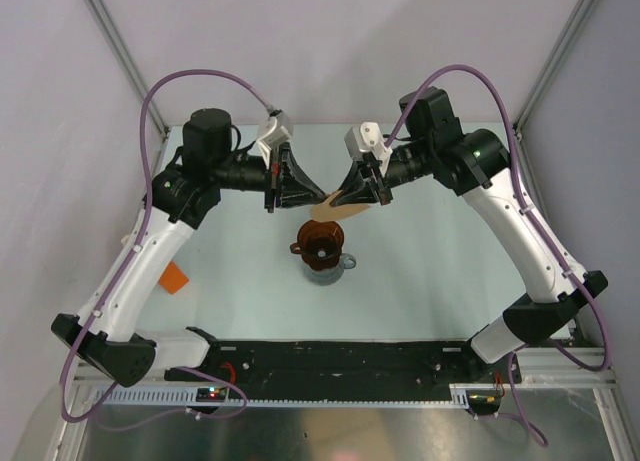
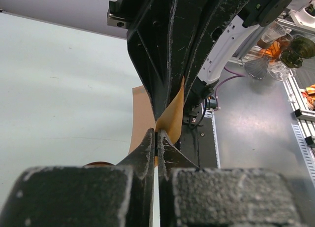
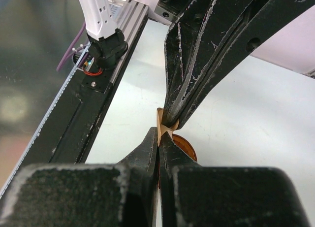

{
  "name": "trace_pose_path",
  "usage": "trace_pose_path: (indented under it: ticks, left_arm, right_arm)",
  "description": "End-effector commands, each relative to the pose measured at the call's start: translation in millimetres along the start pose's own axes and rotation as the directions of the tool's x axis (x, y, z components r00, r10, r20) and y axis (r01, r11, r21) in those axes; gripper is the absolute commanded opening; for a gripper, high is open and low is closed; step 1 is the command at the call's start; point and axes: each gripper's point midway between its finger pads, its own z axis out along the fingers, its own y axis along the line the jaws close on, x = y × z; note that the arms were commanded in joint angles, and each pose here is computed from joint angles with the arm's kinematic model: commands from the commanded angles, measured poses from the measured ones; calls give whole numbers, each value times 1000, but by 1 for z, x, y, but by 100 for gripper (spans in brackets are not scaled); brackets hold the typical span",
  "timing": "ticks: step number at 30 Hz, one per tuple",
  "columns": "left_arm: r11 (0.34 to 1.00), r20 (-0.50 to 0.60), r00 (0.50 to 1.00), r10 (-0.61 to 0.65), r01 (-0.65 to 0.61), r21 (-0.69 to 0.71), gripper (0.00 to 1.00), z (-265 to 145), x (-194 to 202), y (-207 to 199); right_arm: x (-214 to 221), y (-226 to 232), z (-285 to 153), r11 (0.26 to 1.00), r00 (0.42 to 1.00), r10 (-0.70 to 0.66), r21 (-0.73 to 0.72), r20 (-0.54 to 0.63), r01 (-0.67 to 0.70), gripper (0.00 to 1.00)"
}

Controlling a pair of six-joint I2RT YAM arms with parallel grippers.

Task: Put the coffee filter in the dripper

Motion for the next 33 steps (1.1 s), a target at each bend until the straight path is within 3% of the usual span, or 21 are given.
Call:
trace_pose_path:
  ticks: [1,5,7,11,15,22,33]
  left_arm:
    - [999,22,999,47,-47,-18,0,-5,-10,-6]
    - [998,24,998,62,-61,-16,1,-8,-9,-9]
    - [998,23,998,56,-55,-13,6,-7,-9,-7]
    - [999,20,999,46,-46,-15,36,-4,-10,-3]
    - [999,17,999,51,-51,-16,44,-2,-10,-3]
    - [998,14,998,59,-59,-13,40,0,-8,-3]
    - [997,14,997,76,-76,26,15,0,-6,-9]
  right_arm:
    - [-10,3,-7,998,998,-59,16,13,59,0]
    - [-5,3,-10,998,998,-64,27,-4,64,0]
    - [-4,3,-10,997,997,-71,25,-6,71,0]
    - [-6,4,-8,997,997,-79,18,1,79,0]
    - [-9,4,-8,996,996,-86,15,8,86,0]
    - [-12,5,-8,995,995,-94,13,17,94,0]
    - [-12,-2,-7,997,997,-76,27,15,76,0]
